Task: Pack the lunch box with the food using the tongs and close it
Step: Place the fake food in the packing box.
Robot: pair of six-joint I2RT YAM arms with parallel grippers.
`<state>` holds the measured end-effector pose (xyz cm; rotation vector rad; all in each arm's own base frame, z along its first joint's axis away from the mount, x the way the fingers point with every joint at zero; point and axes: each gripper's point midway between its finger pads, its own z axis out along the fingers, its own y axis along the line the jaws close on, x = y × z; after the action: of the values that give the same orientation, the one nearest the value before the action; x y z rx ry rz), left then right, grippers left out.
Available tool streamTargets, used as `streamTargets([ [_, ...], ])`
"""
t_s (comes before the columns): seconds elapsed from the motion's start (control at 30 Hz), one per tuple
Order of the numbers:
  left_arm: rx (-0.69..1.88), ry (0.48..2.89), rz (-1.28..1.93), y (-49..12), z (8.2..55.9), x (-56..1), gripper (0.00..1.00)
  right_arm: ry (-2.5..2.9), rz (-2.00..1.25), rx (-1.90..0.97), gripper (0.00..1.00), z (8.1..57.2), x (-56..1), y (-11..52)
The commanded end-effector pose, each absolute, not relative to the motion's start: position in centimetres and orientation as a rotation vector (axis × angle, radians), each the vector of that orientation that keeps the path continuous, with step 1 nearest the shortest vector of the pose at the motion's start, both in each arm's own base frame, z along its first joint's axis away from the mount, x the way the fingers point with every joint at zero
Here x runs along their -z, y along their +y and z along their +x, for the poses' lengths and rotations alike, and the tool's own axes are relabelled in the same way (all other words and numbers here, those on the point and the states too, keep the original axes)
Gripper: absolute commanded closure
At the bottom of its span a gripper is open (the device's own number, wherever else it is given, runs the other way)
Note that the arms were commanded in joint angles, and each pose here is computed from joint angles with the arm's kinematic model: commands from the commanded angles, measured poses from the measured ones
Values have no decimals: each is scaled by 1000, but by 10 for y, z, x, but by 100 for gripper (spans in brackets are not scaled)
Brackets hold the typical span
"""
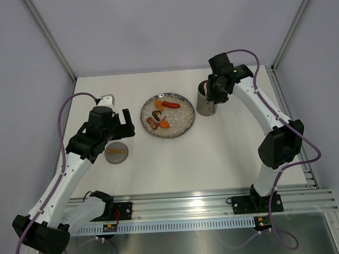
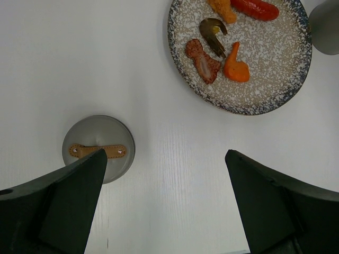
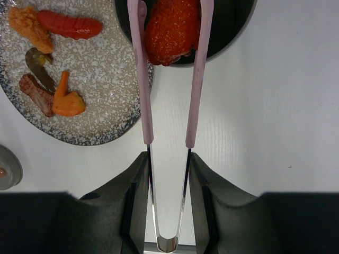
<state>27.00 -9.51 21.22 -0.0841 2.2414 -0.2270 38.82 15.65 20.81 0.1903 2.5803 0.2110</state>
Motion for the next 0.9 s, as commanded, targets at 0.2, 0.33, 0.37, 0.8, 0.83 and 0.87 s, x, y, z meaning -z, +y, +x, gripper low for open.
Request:
streamTargets([
  [0.2,279,2166,-91,-100,275,-237,1,2534,181,-184,88,411,-209,156],
  [0.33,277,2165,-92,-100,275,-237,1,2558,182,-176,81,412,-202,157],
  [0.37,278,2164,-92,-100,275,-238,1,2557,181,-178,79,413,-201,158],
  [0.8,264,2177,-89,-100,277,-233,1,2551,183,-200,64,416,-203,161],
  [0.83,263,2180,-89,-100,277,-232,1,2551,184,-201,62,415,-204,161],
  [0.87,263,2182,-90,-100,277,-232,1,2550,182,-203,61,416,-204,161],
])
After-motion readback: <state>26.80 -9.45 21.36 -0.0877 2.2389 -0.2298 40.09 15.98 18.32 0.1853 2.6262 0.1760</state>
